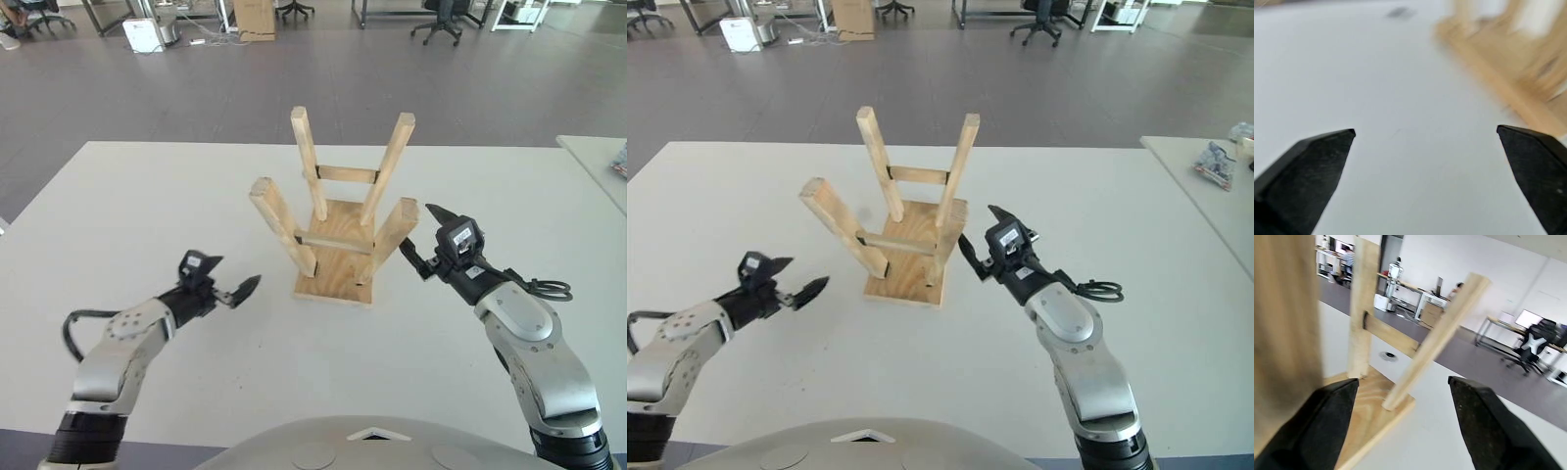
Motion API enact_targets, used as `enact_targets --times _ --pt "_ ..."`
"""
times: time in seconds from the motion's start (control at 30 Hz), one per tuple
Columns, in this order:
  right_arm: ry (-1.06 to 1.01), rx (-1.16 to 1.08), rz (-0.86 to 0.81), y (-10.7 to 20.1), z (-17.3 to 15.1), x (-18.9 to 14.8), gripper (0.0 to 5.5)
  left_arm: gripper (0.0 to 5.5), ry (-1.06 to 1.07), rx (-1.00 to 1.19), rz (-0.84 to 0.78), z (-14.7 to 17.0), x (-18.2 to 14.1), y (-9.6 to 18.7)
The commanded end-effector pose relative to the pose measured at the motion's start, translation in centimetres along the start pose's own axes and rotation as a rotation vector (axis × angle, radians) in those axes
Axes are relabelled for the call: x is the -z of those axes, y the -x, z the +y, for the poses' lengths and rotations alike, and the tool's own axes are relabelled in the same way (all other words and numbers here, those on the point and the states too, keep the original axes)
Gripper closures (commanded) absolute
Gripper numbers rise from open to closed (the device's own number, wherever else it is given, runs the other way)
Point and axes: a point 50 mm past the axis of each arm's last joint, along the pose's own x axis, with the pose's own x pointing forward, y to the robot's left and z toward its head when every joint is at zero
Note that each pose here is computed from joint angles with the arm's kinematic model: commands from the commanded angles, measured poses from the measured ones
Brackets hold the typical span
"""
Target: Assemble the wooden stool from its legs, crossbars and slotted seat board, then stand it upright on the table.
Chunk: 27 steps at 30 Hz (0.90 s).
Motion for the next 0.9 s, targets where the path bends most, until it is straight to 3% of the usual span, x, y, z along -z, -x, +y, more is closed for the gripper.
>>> enact_targets --times 0.03,0.1,0.2,0.3,0.4,0.53,0.63,0.77,0.9 --pt "0.013 -0.022 0.017 0.1 0.0 0.6 2.06 0.13 0.066 -0.135 0.165 3.0 6.0 3.7" --pt "0.032 -0.056 -0.007 -0.4 0.2 0.3 2.06 0.13 0.074 -0.153 0.193 3.2 7.6 4.7" --pt "-0.175 -0.398 -0.297 -1.0 5.3 -4.3 2.06 0.13 0.07 -0.128 0.151 2.8 7.2 3.7" --pt "-0.299 -0.437 -0.41 -1.1 5.1 -5.8 2.06 0.13 0.066 -0.125 0.112 2.8 6.4 2.9" --pt "-0.29 -0.34 -0.299 -1.0 1.2 -3.3 2.06 0.13 0.067 -0.127 0.106 2.6 6.4 2.9" --pt "-0.231 -0.645 0.102 3.2 -0.7 1.3 2.06 0.13 0.057 -0.126 0.098 2.7 6.0 2.7" --pt "-0.202 -0.697 0.274 4.4 -2.6 3.1 2.06 0.13 0.04 -0.114 0.079 2.8 5.2 2.1" --pt "0.032 -0.226 0.34 -0.7 -8.2 5.9 2.06 0.13 0.006 -0.081 0.04 2.3 3.8 0.9" --pt "0.083 -0.101 0.358 -5.6 -7.6 8.9 2.06 0.13 -0.119 0.049 0.075 0.8 2.8 -0.3"
